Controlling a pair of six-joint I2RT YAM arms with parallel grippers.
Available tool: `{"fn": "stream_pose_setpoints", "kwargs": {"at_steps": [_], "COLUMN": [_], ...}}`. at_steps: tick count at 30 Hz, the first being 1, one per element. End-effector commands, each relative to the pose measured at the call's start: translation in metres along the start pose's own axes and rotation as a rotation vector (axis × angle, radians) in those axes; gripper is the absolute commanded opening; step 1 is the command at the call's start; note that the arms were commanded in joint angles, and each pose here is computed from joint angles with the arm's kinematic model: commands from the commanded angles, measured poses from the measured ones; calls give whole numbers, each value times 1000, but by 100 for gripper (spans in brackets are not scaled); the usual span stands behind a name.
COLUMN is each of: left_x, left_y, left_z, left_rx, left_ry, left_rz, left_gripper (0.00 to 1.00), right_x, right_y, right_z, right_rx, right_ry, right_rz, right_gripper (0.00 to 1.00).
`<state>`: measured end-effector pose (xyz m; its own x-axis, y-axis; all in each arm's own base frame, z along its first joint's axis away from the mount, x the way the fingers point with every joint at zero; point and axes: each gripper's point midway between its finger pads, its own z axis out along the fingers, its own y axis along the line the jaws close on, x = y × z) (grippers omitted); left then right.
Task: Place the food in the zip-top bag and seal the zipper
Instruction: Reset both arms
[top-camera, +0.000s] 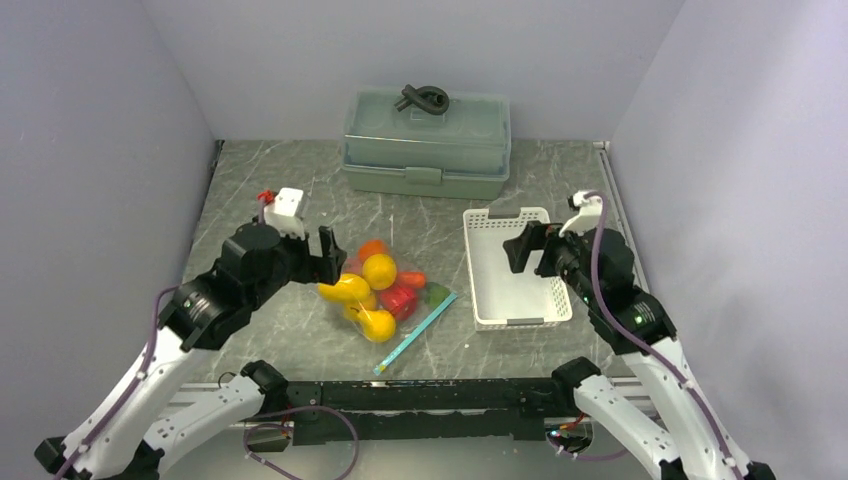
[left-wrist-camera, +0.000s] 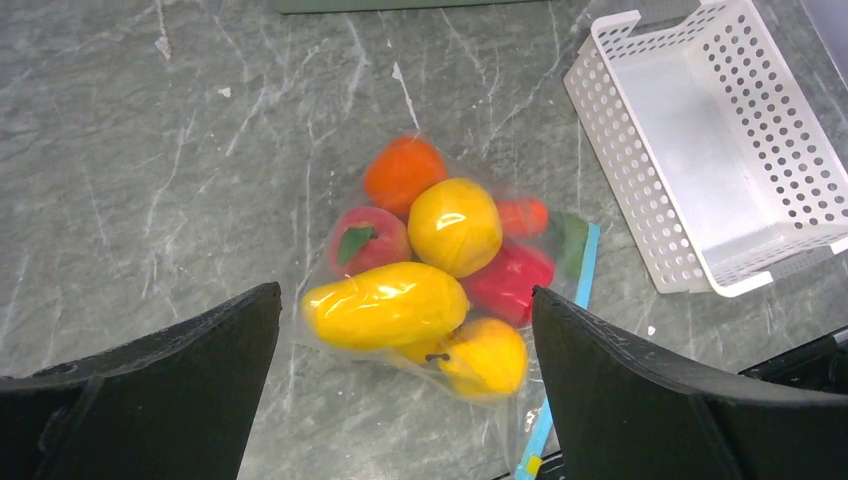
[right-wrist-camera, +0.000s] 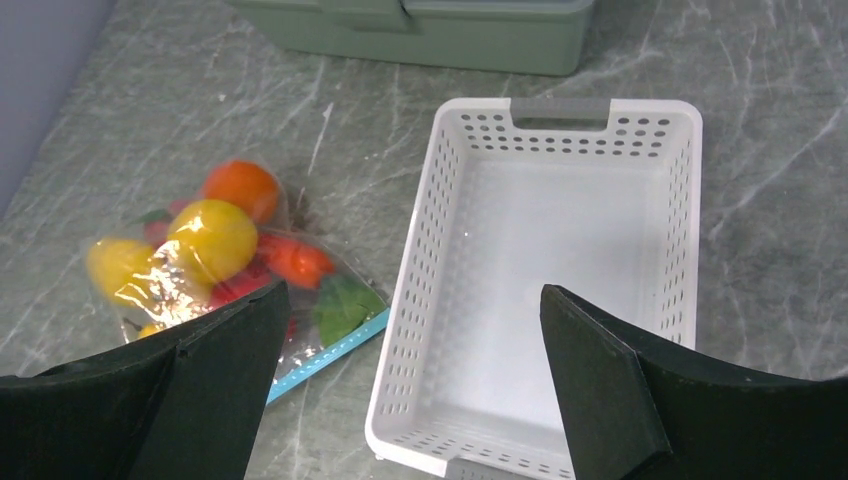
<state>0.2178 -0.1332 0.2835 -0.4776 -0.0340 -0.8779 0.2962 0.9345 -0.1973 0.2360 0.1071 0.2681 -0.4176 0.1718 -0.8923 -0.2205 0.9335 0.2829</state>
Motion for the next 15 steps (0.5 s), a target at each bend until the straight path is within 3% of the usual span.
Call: {"fn": "stream_pose_setpoints", "kwargs": {"at_steps": [1, 7, 15], "left_x": [-16, -18, -12], "left_y": [7, 4, 10], "left_z": [-16, -29, -30], "left_rx": [11, 65, 45], "left_ry": [-147, -220, -211], "left_rz": [9, 21, 26], "left_gripper": [100, 100, 100], "right_x": [-21, -20, -23], "right_y": [8, 3, 5], "right_z": [-15, -25, -34], "right_rx": [-67, -77, -105], "right_ry": [-143, -228, -280], "right_rz": [-37, -55, -61], "right_gripper": [100, 100, 100]}}
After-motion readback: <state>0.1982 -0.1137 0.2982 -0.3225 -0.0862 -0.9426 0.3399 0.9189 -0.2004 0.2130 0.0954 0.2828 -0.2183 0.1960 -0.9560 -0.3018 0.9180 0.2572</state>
